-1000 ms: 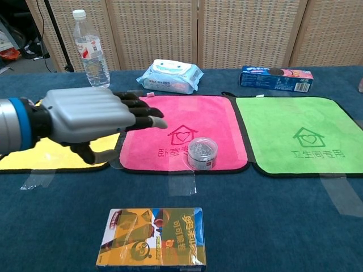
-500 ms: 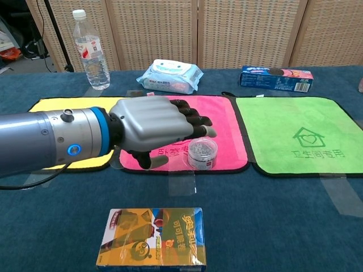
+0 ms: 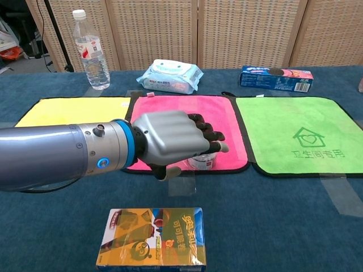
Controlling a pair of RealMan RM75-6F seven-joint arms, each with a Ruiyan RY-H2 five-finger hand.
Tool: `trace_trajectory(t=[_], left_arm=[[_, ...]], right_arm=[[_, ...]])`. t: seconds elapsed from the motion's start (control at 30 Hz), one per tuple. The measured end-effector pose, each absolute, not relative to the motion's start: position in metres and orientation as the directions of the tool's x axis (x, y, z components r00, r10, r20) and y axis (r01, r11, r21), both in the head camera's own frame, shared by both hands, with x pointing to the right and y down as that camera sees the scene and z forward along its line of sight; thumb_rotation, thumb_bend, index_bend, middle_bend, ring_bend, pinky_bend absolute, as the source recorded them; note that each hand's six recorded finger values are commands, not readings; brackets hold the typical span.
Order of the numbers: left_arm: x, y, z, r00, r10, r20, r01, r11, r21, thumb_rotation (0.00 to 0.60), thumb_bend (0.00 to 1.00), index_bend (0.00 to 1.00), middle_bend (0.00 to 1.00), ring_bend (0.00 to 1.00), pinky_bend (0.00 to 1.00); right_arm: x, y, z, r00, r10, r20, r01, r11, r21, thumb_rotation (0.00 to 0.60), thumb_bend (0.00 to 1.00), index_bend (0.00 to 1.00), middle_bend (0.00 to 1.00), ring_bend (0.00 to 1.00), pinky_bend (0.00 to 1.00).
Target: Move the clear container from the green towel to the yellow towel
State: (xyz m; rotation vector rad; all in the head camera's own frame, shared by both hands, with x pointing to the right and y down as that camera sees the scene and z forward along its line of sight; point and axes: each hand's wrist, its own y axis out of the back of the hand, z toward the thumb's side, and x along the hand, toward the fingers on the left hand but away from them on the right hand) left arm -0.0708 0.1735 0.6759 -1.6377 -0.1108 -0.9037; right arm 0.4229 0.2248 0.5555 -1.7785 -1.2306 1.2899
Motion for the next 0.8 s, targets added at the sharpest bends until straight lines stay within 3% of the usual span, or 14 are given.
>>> trace_trajectory(t=[0.8], left_arm=[[-0.084,0.171,0.695,0.631,-0.393,0.669,0.614,-0.274,-0.740,0.600,0.47,0.00,0.00,0.00,0.00]], right_arm=[[0.423,0.225,0.552,0.095,0.931,-0.353,0.322,-0.364,-0.874,0.600,0.31,0.11,0.00,0.00,0.05]])
